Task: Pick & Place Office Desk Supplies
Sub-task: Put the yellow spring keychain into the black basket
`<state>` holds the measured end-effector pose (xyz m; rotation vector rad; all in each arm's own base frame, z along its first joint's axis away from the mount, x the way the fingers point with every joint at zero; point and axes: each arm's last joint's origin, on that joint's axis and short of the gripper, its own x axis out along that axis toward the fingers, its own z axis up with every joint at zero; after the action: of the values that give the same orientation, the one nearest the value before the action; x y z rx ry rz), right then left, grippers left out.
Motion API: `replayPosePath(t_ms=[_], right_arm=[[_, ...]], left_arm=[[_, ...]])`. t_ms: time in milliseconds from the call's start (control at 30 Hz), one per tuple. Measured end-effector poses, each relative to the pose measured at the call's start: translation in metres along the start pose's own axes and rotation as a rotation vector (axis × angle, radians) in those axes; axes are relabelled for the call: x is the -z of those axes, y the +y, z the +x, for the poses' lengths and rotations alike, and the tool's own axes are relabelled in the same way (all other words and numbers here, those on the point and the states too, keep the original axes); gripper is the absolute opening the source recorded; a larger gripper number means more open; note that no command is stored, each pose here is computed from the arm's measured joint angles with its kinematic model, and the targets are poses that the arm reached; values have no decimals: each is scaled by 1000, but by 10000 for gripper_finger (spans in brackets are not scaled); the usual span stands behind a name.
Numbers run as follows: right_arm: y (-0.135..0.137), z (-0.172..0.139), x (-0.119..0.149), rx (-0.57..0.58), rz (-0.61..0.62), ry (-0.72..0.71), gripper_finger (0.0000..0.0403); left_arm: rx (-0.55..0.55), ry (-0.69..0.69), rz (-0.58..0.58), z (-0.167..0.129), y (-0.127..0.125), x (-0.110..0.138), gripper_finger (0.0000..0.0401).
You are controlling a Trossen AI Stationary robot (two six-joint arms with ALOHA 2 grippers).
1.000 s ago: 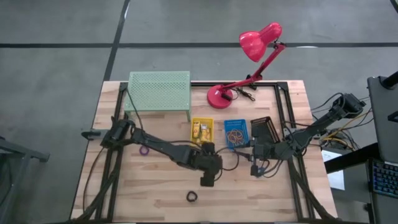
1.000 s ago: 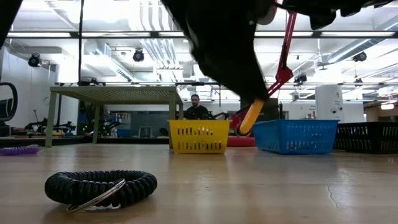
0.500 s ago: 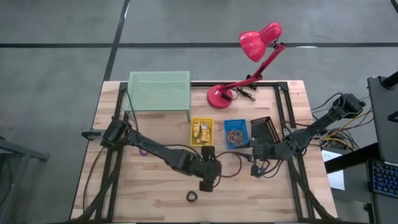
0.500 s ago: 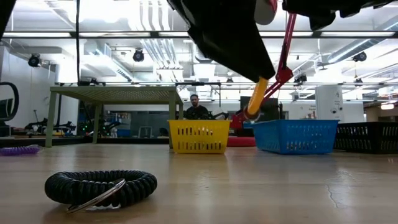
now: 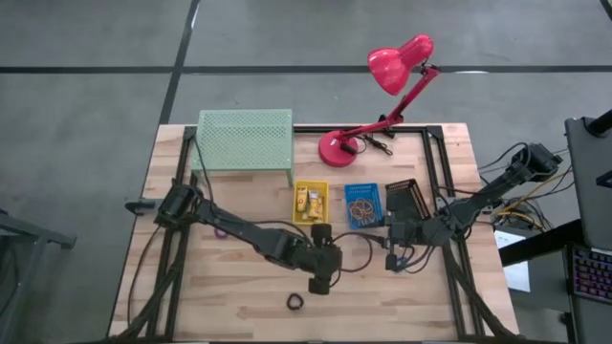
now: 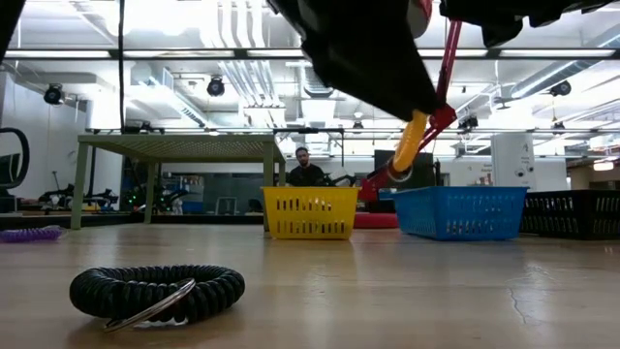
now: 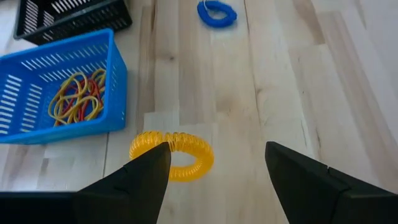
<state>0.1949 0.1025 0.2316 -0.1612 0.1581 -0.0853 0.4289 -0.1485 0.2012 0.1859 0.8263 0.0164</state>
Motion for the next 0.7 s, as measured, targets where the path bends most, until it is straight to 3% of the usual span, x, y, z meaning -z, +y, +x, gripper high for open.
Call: replayPosePath(t_ms=[267, 433, 700], right_arm=[[0, 0, 0, 0, 7, -2, 68], [0, 0, -1, -5, 214, -7, 68], [0, 0, -1, -6, 396, -2, 68]], left_arm=[[5, -39, -11, -1, 0, -4, 267], [3, -41, -5, -1, 1, -5, 267], [3, -40, -4, -1, 1, -5, 267]])
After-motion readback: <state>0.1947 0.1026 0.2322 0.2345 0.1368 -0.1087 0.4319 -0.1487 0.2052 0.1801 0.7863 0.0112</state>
